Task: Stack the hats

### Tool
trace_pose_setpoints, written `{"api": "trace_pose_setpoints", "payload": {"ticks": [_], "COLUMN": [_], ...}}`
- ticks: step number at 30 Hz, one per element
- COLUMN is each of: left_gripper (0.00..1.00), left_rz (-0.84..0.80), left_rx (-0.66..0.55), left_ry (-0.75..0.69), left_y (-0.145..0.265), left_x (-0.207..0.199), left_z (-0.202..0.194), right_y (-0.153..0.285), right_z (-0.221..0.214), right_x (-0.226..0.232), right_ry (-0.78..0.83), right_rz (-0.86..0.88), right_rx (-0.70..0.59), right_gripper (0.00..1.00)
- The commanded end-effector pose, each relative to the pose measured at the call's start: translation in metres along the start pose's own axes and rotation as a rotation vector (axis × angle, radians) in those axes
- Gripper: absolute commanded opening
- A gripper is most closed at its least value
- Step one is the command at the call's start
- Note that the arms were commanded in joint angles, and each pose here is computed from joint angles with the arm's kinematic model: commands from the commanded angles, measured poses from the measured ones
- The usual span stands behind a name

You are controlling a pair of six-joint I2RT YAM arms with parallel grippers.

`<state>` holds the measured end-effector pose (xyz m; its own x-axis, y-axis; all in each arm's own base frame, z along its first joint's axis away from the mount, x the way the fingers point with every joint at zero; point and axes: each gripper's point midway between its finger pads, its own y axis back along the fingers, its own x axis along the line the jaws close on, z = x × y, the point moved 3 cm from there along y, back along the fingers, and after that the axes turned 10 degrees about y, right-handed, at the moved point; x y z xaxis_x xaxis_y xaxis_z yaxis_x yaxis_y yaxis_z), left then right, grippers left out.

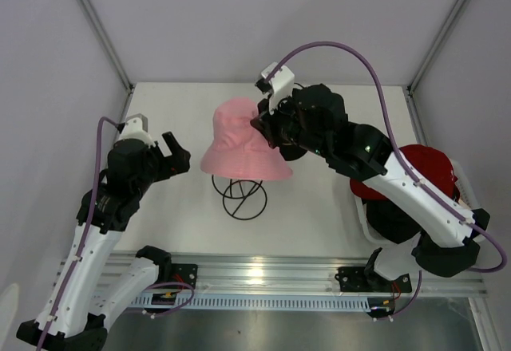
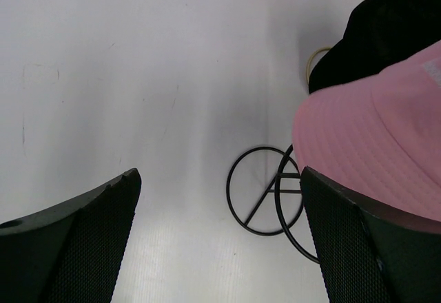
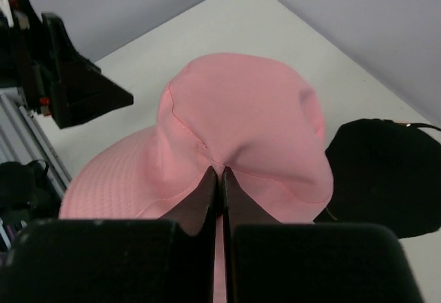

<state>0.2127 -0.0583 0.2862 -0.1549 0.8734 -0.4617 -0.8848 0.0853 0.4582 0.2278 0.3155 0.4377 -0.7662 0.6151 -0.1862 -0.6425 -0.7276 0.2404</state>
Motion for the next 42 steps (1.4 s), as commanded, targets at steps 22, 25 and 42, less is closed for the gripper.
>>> {"api": "trace_pose_setpoints", "payload": {"ticks": [22, 25, 42], "left_gripper": [1.0, 1.0, 0.99], "left_rz": [-0.029, -0.003, -0.086], "left_rx": [0.101, 0.133, 0.137], "left_ry": [0.101, 0.129, 0.467], "left_y": [-0.025, -0.032, -0.035], "left_x": [0.015, 0.021, 0.026], "left_z": [-0.035, -0.047, -0.092], "right_y": [0.018, 0.019, 0.077], "right_z": [-0.133, -0.152, -0.129], "right_x": [0.112, 0.116, 0.012], "right_ry": [0.082, 0.088, -0.609], "right_rz": [0.42, 0.431, -0.143], "right_rx": [0.002, 0.045, -0.071], "right_gripper": [0.03, 0.03, 0.99]}}
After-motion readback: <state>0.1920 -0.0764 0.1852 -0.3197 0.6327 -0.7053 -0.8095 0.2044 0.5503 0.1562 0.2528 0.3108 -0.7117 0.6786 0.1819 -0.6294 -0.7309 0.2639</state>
